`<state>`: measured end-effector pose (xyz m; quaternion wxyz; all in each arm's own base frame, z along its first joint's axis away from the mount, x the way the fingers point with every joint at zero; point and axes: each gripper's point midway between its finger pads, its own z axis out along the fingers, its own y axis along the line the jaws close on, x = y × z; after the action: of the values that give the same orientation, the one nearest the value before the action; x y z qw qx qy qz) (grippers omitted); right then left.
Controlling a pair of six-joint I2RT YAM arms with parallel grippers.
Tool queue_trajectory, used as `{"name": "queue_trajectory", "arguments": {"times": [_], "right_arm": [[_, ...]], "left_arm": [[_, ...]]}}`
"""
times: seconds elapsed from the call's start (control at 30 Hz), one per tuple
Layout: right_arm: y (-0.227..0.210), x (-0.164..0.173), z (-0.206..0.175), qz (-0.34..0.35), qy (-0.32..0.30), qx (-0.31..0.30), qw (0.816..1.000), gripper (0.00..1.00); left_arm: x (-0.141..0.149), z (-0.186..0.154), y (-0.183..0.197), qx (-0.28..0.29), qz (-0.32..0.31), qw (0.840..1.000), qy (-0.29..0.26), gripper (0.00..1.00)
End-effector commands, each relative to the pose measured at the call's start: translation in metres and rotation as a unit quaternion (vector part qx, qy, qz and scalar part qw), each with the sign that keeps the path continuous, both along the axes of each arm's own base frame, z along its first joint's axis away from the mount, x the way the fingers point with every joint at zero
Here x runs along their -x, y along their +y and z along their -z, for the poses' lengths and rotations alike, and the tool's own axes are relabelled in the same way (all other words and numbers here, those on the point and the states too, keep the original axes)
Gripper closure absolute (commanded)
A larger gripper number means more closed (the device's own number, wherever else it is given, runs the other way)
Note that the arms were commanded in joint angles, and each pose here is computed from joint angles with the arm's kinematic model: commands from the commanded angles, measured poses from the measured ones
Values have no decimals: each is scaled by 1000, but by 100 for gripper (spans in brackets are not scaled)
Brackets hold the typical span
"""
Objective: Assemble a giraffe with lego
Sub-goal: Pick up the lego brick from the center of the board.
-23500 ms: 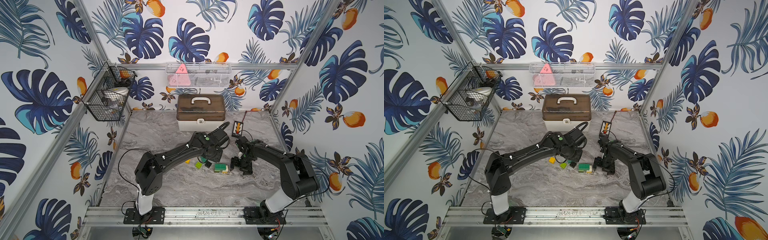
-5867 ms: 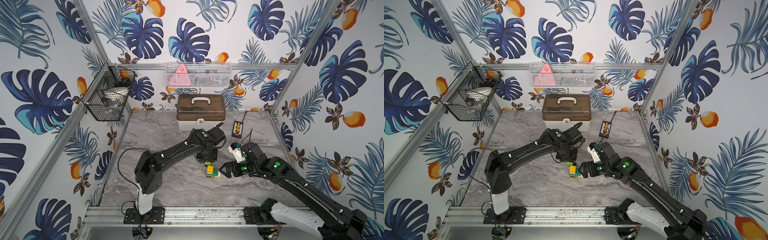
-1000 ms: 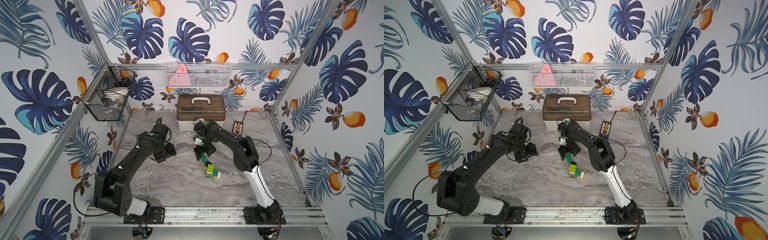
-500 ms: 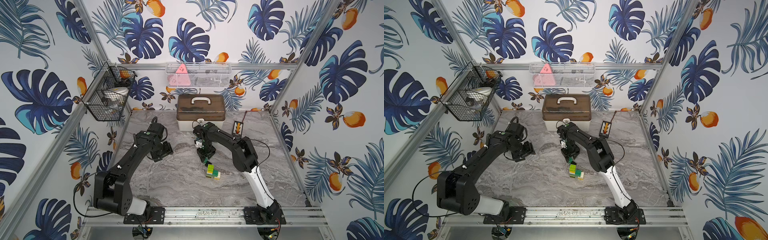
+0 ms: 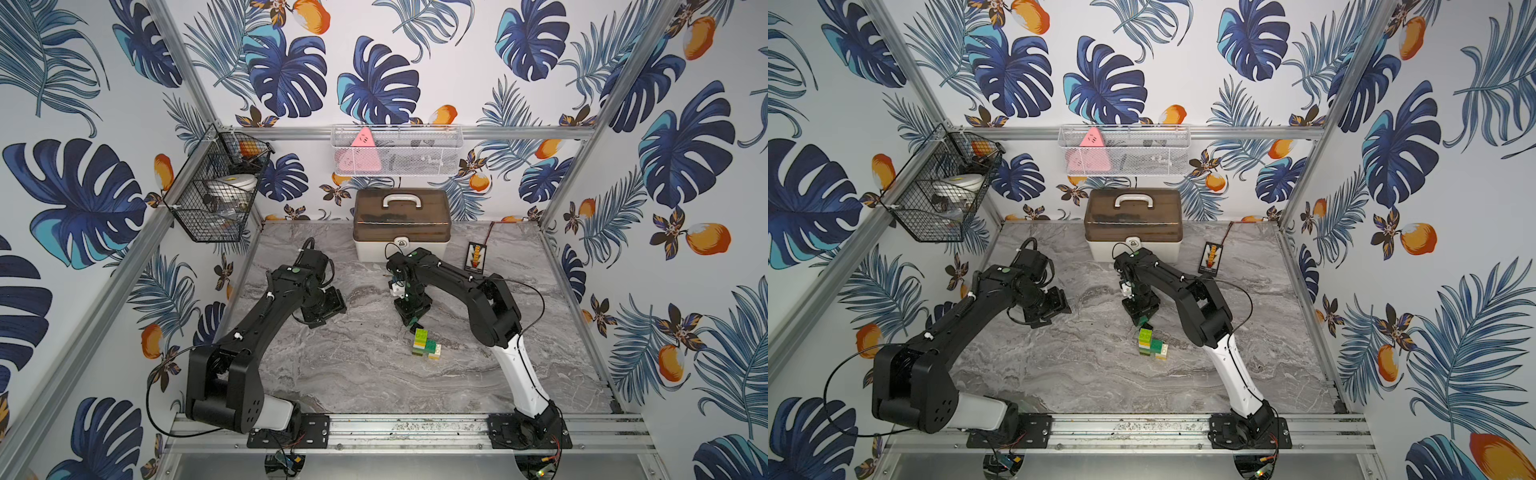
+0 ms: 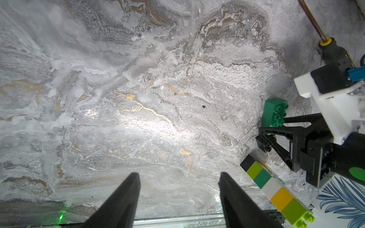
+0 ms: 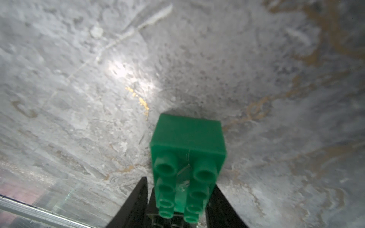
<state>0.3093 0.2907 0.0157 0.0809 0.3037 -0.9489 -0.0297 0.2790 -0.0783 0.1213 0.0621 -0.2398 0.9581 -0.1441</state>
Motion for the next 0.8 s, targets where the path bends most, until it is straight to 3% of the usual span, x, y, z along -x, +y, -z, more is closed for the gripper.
{"name": "queue_trajectory", "arguments": {"times": [0.0, 0.17, 0.5, 0.77], "right_arm": [[13, -13, 11, -8, -27, -25, 999, 52], [13, -17, 15, -7, -37, -22, 999, 55], [16, -24, 12, 5, -68, -39, 997, 79], [18, -40, -40, 1, -133, -60, 989, 83]], "left_arm": [[1, -1, -3, 12, -5, 1000, 0, 31], [4, 2, -3, 13, 2, 1000, 4, 31], [2, 2, -5, 15, 11, 1000, 4, 31], [-1, 2, -8, 12, 28, 1000, -1, 31]]}}
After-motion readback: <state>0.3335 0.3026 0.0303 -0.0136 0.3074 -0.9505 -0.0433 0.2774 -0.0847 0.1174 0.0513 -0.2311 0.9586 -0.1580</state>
